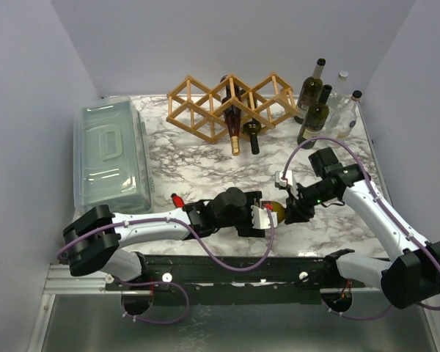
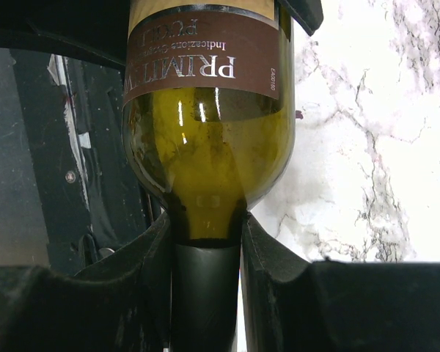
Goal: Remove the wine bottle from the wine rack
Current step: Place the wine bottle at the center of the board.
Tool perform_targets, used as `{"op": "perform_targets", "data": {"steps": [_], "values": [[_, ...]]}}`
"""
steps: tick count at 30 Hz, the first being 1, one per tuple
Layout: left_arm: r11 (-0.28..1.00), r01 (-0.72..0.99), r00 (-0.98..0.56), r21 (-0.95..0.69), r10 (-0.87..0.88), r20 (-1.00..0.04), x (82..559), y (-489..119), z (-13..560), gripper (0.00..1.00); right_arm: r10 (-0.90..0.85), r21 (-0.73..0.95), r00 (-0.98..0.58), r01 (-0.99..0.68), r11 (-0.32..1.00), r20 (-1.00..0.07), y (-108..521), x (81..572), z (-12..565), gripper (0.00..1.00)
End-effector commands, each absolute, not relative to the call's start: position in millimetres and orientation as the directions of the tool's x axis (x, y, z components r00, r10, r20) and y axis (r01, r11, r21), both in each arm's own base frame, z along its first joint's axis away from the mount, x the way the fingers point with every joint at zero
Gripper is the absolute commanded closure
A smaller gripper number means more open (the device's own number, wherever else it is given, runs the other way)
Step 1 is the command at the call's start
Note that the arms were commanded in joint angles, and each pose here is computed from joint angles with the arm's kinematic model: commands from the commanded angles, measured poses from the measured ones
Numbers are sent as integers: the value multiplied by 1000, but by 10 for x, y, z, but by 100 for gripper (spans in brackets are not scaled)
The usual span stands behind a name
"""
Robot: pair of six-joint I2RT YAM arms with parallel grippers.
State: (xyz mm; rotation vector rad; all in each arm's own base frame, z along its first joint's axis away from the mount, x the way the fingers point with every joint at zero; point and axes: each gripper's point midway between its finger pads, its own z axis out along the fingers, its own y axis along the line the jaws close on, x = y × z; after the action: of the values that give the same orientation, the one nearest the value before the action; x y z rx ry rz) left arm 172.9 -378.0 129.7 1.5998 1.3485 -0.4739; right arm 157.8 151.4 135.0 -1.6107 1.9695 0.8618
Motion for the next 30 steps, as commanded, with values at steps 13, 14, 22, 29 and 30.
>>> {"op": "perform_targets", "data": {"steps": [13, 14, 22, 29, 30], "values": [[92, 910, 288, 404, 560, -777, 1790, -3801, 1282, 100, -561, 208, -182, -978, 17, -808, 1839, 1652, 1691, 98], [95, 914, 280, 394, 555, -784, 1788, -3802, 1292, 100, -557, 214, -186, -977, 16, -809, 1851, 1663, 1696, 93], [120, 946, 206, 301, 495, -844, 1779, -3769, 1398, 100, -552, 253, -215, -968, 8, -806, 1884, 1678, 1640, 54], [120, 951, 198, 286, 478, -856, 1779, -3754, 1419, 100, -506, 271, -251, -962, 35, -825, 1976, 1785, 1667, 31], [121, 951, 196, 285, 476, -857, 1778, -3750, 1422, 100, -504, 271, -251, -962, 35, -827, 1987, 1805, 1682, 29]]}}
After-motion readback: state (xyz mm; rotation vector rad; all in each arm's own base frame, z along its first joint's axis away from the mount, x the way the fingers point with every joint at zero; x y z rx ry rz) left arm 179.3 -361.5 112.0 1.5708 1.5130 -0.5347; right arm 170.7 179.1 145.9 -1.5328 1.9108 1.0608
